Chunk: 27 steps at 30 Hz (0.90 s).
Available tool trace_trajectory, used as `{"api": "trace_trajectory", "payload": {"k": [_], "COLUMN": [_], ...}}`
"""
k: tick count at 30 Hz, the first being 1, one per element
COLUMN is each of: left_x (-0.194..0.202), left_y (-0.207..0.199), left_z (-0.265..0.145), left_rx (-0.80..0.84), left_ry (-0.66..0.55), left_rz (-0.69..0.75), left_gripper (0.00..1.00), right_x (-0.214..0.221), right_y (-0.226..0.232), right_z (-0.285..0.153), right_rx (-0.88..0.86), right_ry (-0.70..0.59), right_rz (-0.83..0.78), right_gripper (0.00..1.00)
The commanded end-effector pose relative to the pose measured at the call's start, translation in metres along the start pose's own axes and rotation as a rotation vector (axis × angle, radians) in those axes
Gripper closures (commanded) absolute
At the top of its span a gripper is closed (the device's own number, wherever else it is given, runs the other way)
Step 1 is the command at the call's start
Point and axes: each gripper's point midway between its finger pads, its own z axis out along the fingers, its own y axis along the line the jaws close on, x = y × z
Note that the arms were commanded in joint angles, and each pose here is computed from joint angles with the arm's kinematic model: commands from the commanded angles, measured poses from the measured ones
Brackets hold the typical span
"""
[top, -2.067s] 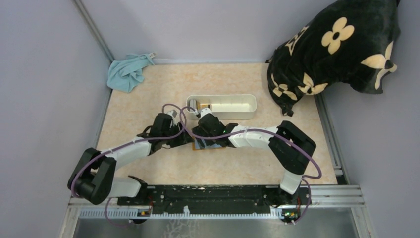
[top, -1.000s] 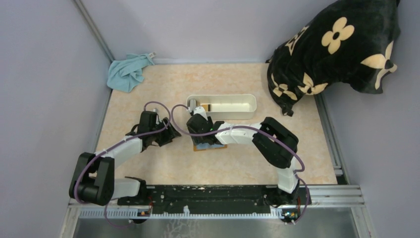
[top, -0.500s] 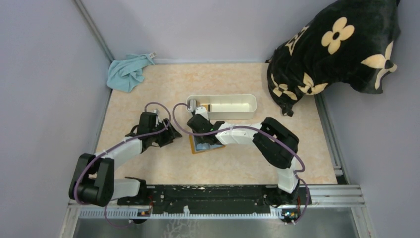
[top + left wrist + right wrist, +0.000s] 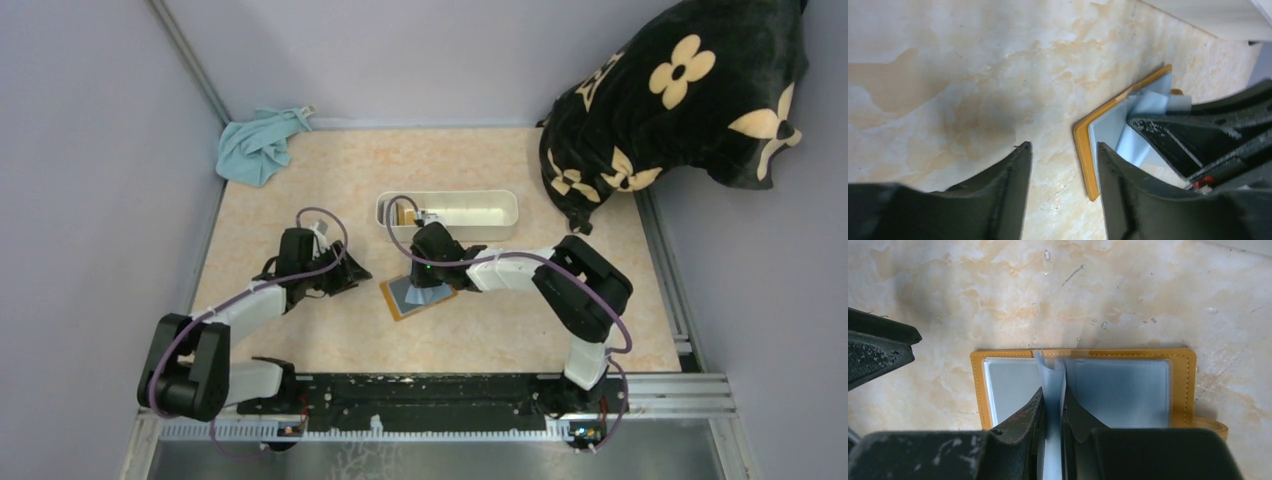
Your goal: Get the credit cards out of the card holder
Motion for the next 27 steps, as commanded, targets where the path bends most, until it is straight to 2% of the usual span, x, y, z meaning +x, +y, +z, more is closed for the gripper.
{"api": "trace_trajectory", "payload": {"k": [1,3,5,11,21,27], "left_x": [-0.007,-0.006,-0.003,0.016,0.068,0.068], "left_y": [-0.030,-0.040,-0.050,-0.073,-0.081,-0.079], "left_z": [-0.008,-0.010,-0.011,-0.004,0.023,0.022], "left_rx": [0.151,0.195,0.248,0.344,0.304,0.283], "left_ry": [-0.026,-0.026,-0.009,0.067,0.211,0.195], "left_rz": [0.052,0.069,0.087,0.100,0.101,0.103], "left_gripper": [0.57,0.82,0.99,1.00,1.00,1.00], "right_x": [-0.016,-0.015,-0.015,-0.013,-0.018,-0.022], "right_y": [0.029,0.034,0.039,0.052,0.055,0.050], "right_z": [-0.014,-0.015,-0.015,-0.020,-0.025,-0.023], "right_rx": [-0.193,-0.237,-0.283,-0.421,-0.462,-0.453], "right_ry": [-0.029,-0.022,-0.015,-0.004,-0.016,-0.025], "right_rz": [0.080,0.098,0.118,0.170,0.176,0.189], "right_gripper": [0.86,0.86,0.86,0.87,0.87,0.87]}}
